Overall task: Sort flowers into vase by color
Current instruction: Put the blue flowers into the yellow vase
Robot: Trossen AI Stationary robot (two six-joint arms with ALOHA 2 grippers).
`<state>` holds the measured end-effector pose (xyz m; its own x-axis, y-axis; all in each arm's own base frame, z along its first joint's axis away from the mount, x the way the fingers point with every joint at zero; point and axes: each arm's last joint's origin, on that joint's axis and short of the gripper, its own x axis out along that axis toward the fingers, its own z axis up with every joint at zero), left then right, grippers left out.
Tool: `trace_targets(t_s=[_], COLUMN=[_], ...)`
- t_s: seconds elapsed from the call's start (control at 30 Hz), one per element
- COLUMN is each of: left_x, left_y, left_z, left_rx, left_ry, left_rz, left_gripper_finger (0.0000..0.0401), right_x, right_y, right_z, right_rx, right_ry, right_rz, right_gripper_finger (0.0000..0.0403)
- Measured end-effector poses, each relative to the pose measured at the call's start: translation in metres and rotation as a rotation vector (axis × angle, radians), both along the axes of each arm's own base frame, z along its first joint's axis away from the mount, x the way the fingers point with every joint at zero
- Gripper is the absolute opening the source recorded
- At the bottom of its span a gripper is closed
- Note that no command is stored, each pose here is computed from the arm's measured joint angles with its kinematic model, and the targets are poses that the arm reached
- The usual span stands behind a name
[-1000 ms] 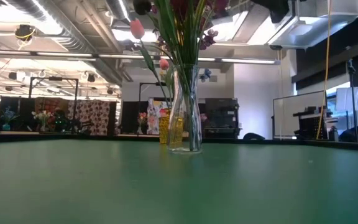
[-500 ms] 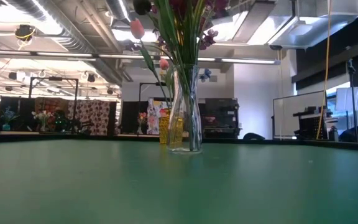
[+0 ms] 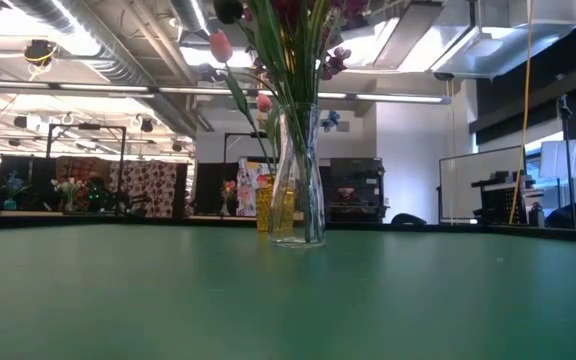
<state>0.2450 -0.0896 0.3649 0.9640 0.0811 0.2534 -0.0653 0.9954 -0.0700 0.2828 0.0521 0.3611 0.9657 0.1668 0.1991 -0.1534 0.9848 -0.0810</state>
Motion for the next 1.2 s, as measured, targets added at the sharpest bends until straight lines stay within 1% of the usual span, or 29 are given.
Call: trace_targets(t_s=[0.17,0.4,0.7,0.83,0.97,1.07,1.2], left_x=[0.003,0.005,0.006,0.014,0.021,0.023,0.022], left_y=[0.009,0.015,0.014,0.014,0.019,0.022,0.023], left_z=[0.000,0.001,0.000,-0.007,-0.012,-0.011,-0.010], left_rx=[-0.002,-0.004,0.003,0.006,0.002,-0.002,-0.006], left_ry=[0.000,-0.010,-0.009,0.010,0.023,0.012,-0.001], left_rz=[0.026,0.040,0.016,-0.005,0.012,0.023,0.025], left_gripper_finger=[0.0000,0.0000,0.0000,0.0000,0.0000,0.0000,0.0000], right_x=[0.024,0.046,0.060,0.064,0.064,0.065,0.066], right_y=[-0.005,-0.001,-0.006,-0.010,-0.009,-0.009,-0.009], right_z=[0.008,0.011,0.012,0.015,0.015,0.013,0.011], right_rx=[-0.003,0.004,0.062,0.079,0.078,0.076,0.073], right_ry=[-0.042,-0.119,-0.147,-0.153,-0.150,-0.134,-0.102], right_rz=[0.024,0.040,0.034,0.029,0.037,0.037,0.036], right_gripper_finger=[0.0257,0.0257,0.0257,0.0257,0.0257,0.0246,0.0208])
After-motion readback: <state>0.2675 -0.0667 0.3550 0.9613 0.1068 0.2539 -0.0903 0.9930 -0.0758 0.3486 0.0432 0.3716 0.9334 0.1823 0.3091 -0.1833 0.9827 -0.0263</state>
